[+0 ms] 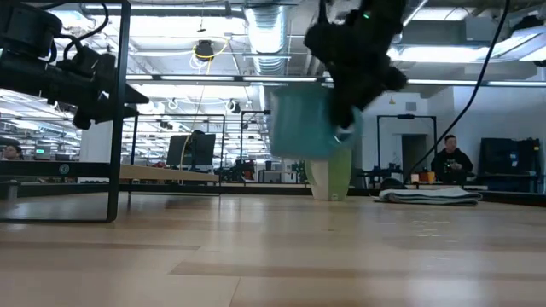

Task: Stack small to large cups/mugs on shelf
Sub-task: Put the blue mug on the shelf

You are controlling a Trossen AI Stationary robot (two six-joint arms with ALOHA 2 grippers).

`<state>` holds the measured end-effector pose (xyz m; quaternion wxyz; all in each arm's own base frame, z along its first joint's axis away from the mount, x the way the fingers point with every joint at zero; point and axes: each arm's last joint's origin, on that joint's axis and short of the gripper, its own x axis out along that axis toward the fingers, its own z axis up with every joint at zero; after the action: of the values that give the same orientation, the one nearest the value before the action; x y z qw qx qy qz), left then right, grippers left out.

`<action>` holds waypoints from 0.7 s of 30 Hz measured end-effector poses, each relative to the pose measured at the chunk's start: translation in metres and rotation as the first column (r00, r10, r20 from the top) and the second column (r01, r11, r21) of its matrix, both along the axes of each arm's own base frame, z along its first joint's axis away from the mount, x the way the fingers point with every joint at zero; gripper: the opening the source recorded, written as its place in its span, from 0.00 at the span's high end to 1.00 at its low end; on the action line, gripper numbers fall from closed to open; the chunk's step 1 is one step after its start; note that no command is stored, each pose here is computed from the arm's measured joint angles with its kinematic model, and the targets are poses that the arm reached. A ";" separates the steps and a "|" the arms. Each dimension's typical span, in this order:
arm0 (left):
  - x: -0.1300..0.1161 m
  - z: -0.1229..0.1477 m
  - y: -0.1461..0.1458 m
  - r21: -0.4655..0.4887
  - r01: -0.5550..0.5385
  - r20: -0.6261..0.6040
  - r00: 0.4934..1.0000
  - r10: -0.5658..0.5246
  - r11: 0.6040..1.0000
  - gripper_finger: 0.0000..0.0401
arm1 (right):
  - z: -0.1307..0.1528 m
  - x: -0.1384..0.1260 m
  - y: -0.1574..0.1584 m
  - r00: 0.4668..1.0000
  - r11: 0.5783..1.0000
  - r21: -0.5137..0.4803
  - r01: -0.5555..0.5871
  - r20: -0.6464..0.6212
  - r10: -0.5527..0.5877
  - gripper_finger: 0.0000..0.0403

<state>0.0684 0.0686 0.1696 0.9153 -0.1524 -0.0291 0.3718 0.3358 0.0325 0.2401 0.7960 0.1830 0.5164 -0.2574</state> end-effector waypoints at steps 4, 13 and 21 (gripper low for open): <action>0.000 0.000 0.000 -0.001 -0.018 -0.003 1.000 0.018 1.000 0.38 | 0.020 0.009 -0.012 0.996 0.996 -0.041 -0.077 0.038 0.079 0.75; 0.000 0.000 0.000 -0.002 -0.008 -0.002 1.000 0.008 1.000 0.38 | 0.063 0.025 -0.044 0.969 0.980 -0.121 -0.161 0.168 0.180 0.75; 0.000 0.000 0.000 0.000 -0.005 -0.005 1.000 0.005 1.000 0.38 | 0.086 0.040 -0.072 0.901 0.977 -0.149 -0.155 0.385 0.202 0.75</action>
<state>0.0683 0.0687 0.1693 0.9144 -0.1514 -0.0274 0.3745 0.3757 -0.0397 0.3262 0.9137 0.1372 0.3428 -0.1700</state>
